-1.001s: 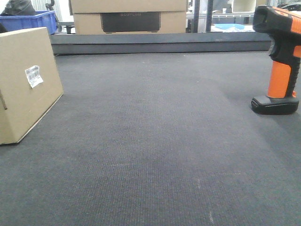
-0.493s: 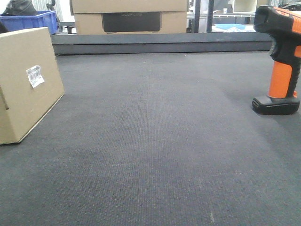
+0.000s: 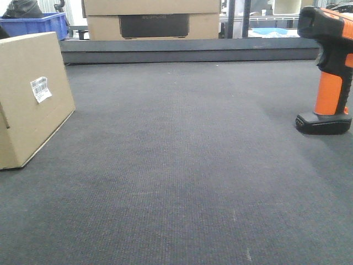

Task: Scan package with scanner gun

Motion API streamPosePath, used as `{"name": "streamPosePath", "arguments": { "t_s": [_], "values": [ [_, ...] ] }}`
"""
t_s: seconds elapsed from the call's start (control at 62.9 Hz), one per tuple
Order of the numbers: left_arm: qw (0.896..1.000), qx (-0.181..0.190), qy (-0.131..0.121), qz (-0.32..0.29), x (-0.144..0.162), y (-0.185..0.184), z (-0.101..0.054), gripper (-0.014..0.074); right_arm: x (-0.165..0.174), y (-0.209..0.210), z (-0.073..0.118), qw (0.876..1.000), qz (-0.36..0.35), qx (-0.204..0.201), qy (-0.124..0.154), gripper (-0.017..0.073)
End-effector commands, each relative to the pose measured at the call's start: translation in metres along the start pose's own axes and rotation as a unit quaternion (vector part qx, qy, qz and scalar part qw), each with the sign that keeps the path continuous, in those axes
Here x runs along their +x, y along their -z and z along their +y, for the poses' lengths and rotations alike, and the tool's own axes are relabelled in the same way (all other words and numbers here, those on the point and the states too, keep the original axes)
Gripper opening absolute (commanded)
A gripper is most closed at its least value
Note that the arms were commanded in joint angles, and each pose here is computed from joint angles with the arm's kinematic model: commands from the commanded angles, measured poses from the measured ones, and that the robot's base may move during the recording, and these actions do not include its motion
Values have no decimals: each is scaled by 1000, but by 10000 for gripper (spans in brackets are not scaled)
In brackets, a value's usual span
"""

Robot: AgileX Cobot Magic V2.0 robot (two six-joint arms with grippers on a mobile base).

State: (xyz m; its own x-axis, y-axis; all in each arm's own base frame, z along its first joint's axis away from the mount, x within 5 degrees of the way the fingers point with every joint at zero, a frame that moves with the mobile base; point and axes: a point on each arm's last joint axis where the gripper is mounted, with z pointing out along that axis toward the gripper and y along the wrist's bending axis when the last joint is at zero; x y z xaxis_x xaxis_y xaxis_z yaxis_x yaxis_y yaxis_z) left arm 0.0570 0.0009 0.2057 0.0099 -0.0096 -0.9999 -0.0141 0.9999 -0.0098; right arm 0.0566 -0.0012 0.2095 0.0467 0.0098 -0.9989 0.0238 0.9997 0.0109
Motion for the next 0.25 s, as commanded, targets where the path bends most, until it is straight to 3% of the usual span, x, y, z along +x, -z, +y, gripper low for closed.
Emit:
{"name": "streamPosePath", "arguments": {
  "t_s": [0.0,0.238],
  "values": [
    [1000,0,3,-14,-3,1,0,-111,-2,0,0,1000,-10,0,2,-168],
    [1000,0,3,-14,-3,1,0,-111,-2,0,0,1000,-10,0,2,-168]
  ]
}}
